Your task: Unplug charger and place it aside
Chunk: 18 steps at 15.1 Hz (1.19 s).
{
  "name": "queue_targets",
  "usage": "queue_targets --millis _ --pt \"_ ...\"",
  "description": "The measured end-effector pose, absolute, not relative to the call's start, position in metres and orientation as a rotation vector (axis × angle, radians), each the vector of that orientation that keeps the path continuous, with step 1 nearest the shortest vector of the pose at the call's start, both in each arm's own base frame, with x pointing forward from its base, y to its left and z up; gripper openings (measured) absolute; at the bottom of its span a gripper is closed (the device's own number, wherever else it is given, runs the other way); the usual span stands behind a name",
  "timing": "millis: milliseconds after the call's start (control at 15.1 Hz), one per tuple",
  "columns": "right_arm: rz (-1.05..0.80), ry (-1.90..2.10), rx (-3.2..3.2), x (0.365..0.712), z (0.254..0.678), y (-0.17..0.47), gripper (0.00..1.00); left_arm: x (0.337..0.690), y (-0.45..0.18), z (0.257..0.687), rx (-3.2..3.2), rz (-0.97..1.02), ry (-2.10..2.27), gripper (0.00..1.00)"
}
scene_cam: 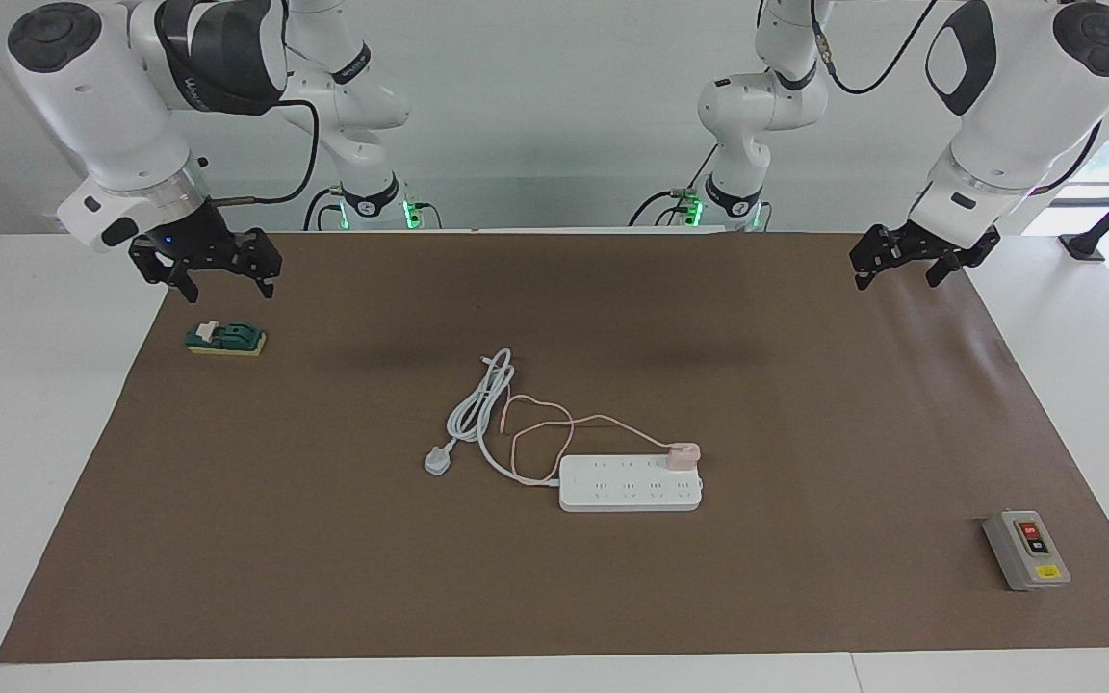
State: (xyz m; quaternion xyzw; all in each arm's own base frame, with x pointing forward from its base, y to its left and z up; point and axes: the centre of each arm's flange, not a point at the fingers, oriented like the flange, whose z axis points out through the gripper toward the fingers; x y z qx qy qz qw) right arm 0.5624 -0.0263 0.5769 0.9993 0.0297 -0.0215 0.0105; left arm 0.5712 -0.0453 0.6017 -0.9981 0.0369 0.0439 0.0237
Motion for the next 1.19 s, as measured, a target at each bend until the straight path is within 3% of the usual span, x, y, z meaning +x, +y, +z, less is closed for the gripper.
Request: queue_targets --millis 1194 --pt "-0.067 0.093 3.118 0.562 0.577 -0.026 1.0 0.571 -0.056 0.597 -3.091 0.146 -0.015 1.0"
